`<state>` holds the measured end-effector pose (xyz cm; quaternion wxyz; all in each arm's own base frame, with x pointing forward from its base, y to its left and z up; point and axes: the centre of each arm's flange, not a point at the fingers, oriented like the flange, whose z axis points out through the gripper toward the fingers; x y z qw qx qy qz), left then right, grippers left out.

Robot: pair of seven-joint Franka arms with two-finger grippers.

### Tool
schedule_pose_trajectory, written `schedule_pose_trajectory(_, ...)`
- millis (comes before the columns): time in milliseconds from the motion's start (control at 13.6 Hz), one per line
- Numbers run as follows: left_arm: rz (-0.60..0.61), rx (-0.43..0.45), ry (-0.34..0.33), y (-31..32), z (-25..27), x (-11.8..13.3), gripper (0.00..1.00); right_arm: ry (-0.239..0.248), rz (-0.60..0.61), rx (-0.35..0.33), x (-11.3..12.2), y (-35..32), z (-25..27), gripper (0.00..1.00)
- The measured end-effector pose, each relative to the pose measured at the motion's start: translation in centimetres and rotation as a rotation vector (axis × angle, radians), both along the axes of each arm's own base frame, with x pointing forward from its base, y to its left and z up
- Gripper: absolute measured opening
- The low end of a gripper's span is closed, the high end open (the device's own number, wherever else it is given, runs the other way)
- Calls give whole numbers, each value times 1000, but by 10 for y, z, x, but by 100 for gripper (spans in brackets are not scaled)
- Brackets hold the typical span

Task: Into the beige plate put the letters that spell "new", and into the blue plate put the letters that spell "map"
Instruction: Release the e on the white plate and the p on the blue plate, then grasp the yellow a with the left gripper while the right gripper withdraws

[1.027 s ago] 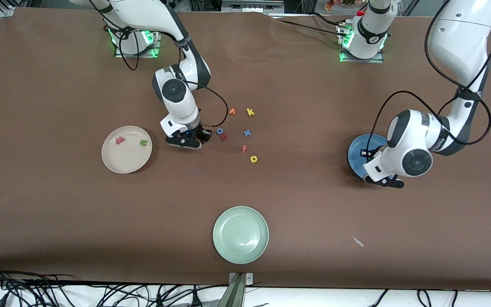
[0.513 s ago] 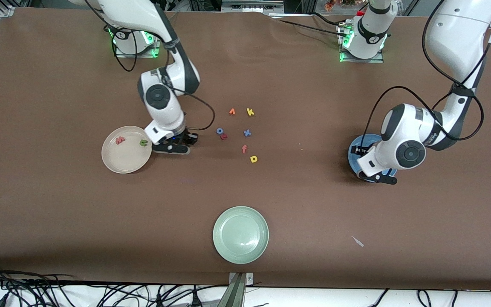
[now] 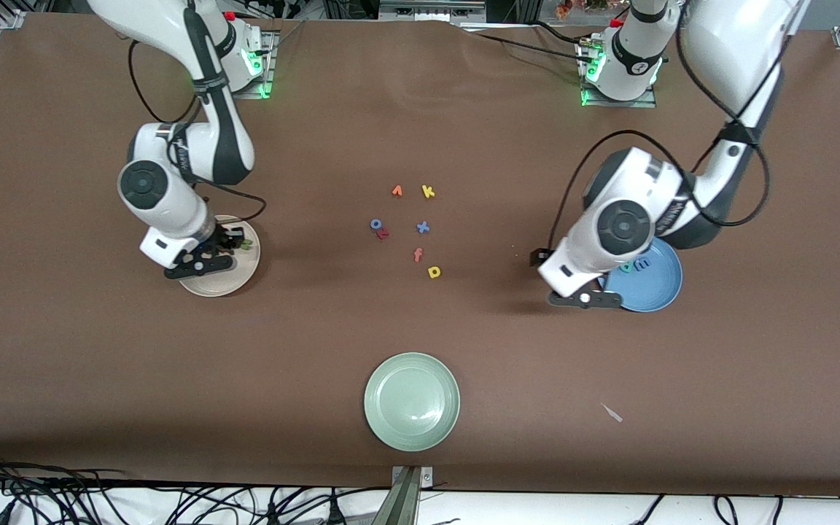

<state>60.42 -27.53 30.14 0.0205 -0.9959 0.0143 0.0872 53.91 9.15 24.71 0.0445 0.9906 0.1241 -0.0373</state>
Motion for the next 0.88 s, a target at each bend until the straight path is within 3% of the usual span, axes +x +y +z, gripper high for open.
schedule_pose_trajectory(147, 4, -13, 9, -52, -20, -6, 100, 20, -3, 10, -11, -10, -3, 28)
schedule_pose_trajectory(367, 46, -47, 3, -120, -44, -10, 100, 17, 0, 21, -13, -8, 0, 54)
schedule_pose_trajectory(587, 93, -84, -25, -166, -50, -6, 100, 6, -3, 27, -10, -7, 6, 56)
schedule_pose_trajectory(880, 291, -75, -29, -184, -88, -4, 100, -10, -46, 46, 11, 6, 36, 59)
